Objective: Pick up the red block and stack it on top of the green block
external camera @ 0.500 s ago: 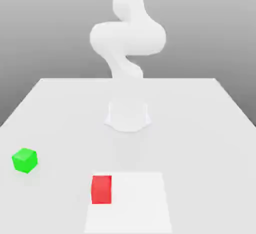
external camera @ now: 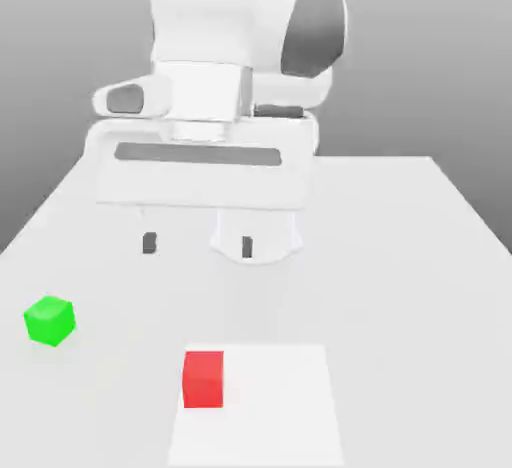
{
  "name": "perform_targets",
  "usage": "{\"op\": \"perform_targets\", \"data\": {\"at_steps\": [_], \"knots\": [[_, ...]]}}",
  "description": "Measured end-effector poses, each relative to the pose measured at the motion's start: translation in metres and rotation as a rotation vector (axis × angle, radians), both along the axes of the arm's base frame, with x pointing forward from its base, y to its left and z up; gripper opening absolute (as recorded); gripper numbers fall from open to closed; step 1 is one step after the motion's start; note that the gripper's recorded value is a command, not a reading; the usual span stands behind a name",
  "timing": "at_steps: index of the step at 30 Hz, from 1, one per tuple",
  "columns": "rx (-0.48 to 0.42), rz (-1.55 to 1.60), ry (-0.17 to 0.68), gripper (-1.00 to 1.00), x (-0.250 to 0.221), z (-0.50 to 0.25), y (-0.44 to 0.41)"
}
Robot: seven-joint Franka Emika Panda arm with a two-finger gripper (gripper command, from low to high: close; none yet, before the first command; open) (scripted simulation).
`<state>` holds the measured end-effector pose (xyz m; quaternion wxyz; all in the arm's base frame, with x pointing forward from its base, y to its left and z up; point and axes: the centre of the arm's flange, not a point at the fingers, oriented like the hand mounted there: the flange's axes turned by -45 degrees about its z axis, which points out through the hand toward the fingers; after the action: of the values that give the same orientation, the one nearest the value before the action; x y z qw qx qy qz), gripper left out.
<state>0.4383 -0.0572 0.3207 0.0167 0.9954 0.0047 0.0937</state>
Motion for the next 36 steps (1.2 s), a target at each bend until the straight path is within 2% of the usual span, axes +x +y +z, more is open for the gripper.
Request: {"op": "perform_targets", "data": {"at_steps": [5, 11, 12, 19, 25, 26, 30, 36], "knots": [[0.027, 0.002, 0.162, 0.0, -0.037, -0.099, -0.011], [0.032, 0.008, 0.188, 0.0, -0.043, -0.167, -0.01], [0.032, 0.008, 0.188, -1.0, -0.044, -0.174, -0.01], [0.032, 0.008, 0.188, -1.0, -0.044, -0.174, -0.01], [0.033, 0.004, 0.188, -1.0, -0.044, -0.119, -0.012], [0.034, -0.036, 0.188, -1.0, -0.049, -0.113, -0.039], [0.041, -0.155, 0.188, -1.0, -0.087, -0.096, -0.142], [0.06, -0.291, 0.183, -1.0, -0.18, -0.08, -0.26]]}}
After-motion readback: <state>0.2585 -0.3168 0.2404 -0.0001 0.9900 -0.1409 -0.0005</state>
